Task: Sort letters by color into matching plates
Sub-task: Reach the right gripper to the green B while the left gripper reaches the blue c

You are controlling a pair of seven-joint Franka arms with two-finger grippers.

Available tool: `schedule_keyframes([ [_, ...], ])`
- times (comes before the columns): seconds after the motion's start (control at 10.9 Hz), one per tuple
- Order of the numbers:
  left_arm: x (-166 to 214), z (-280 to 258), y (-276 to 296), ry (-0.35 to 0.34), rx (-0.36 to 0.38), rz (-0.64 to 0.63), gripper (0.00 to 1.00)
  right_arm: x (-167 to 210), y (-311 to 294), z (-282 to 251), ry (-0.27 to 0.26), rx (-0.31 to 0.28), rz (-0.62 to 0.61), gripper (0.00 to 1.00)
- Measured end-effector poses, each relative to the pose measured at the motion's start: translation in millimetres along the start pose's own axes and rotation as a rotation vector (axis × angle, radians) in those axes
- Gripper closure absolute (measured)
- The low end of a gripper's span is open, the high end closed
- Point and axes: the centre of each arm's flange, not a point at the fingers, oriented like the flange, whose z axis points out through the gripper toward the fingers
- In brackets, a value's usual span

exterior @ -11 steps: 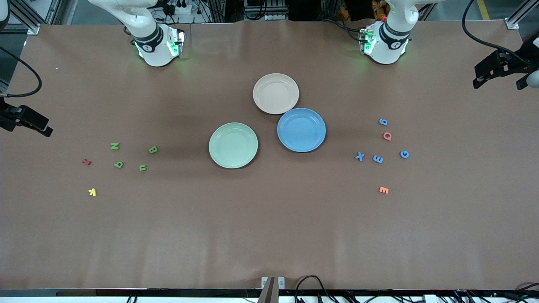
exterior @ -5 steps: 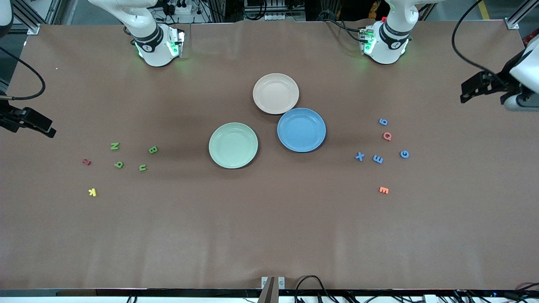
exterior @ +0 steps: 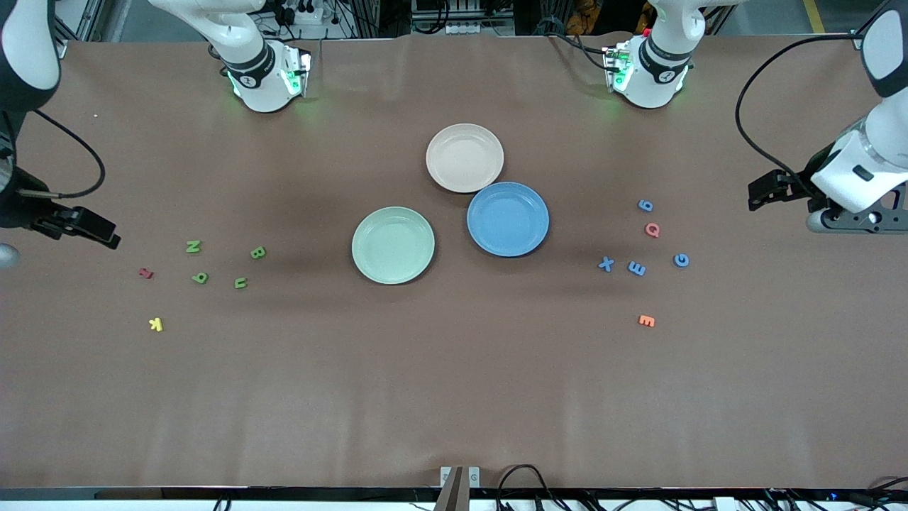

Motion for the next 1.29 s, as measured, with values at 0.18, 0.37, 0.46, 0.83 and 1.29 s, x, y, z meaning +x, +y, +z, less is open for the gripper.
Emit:
schedule_keyframes([
  [0.18,3.1,25.5,-7.0,0.02,-0.001,-0.012,0.0,-1.9,-5.7,24.8,-0.009,0.0,0.083,0.0],
  [0.37,4.0,48.3,-7.2,0.034,-0.002,-0.012,0.0,-6.2,-15.7,53.9,-0.016,0.0,0.194,0.0],
  [0.46,4.0,57.8,-6.6,0.042,-0.002,-0.011,0.0,-8.6,-20.5,70.7,-0.02,0.0,0.254,0.0],
  [0.83,3.8,99.8,-4.9,0.065,-0.004,-0.008,0.0,-10.8,-39.1,131.8,-0.061,0.102,0.532,0.0],
  [1.29,3.8,149.0,-1.8,0.09,-0.01,-0.022,0.0,-23.9,-38.1,221.0,-0.081,0.114,0.666,0.0],
])
